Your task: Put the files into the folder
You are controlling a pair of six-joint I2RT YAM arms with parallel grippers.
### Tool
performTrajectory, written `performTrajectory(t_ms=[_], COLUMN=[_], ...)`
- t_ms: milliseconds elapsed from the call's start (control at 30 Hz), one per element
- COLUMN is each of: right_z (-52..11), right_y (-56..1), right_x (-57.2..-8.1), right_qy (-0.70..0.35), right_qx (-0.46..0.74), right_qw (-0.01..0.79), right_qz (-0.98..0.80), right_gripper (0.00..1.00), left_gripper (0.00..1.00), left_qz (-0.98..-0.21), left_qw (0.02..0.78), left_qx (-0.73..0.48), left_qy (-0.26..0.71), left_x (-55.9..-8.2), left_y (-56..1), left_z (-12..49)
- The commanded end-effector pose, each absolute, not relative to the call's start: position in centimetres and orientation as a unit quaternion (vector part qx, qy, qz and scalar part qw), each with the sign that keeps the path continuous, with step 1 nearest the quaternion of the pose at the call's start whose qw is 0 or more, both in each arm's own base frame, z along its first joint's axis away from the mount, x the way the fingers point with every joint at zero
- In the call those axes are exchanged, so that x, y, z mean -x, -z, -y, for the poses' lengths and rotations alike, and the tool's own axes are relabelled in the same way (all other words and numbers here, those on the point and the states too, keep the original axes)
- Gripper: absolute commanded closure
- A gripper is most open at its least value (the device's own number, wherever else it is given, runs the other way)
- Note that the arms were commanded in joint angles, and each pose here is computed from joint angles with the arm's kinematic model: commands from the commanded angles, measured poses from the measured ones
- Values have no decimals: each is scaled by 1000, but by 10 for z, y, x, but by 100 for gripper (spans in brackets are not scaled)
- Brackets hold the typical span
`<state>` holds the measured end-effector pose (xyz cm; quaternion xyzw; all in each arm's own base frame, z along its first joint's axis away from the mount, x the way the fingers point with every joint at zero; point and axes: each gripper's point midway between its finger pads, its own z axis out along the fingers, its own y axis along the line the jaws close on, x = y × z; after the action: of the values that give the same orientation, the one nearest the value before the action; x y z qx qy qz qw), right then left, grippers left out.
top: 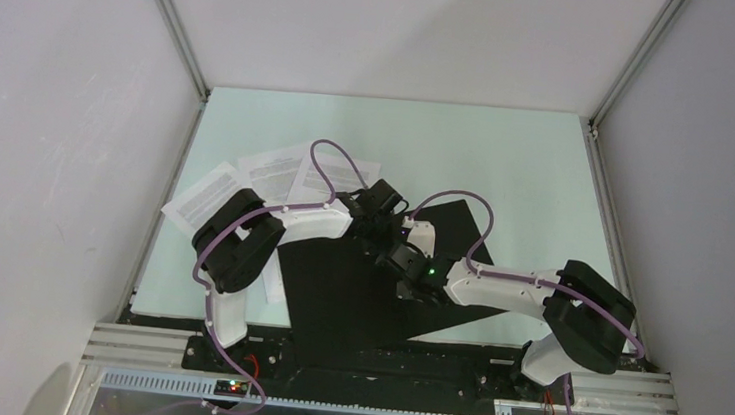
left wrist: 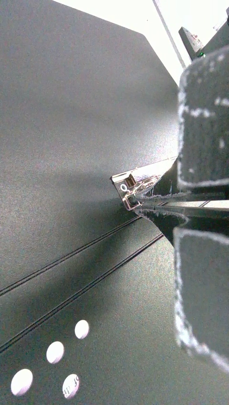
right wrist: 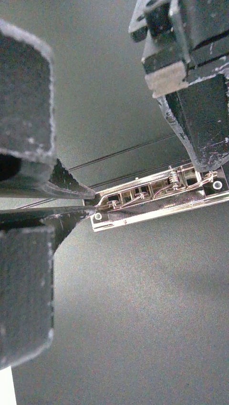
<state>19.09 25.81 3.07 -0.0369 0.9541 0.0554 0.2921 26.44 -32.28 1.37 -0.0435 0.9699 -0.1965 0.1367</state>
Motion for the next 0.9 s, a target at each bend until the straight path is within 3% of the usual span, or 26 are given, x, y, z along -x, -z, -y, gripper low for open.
performTrajectory(t_ms=[0,367,867], right_z=[-215,-197,-187], right_y=[-12,13,-3], right_x=[-184,-179,-191], right_qy=[29,80,90], right_qx=[43,25,-12], right_qw=[271,246,282], right_qz=[-961,-966,-955], right_gripper=[100,100,100], left_gripper=[100,100,100], left_qz=[-995,-996,-996], left_qw=[88,85,81], left_qx=[24,24,24], left_qy=[27,26,28], left_x=[-234,-233,-232], left_y=[62,63,63], left_z=[247,246,244])
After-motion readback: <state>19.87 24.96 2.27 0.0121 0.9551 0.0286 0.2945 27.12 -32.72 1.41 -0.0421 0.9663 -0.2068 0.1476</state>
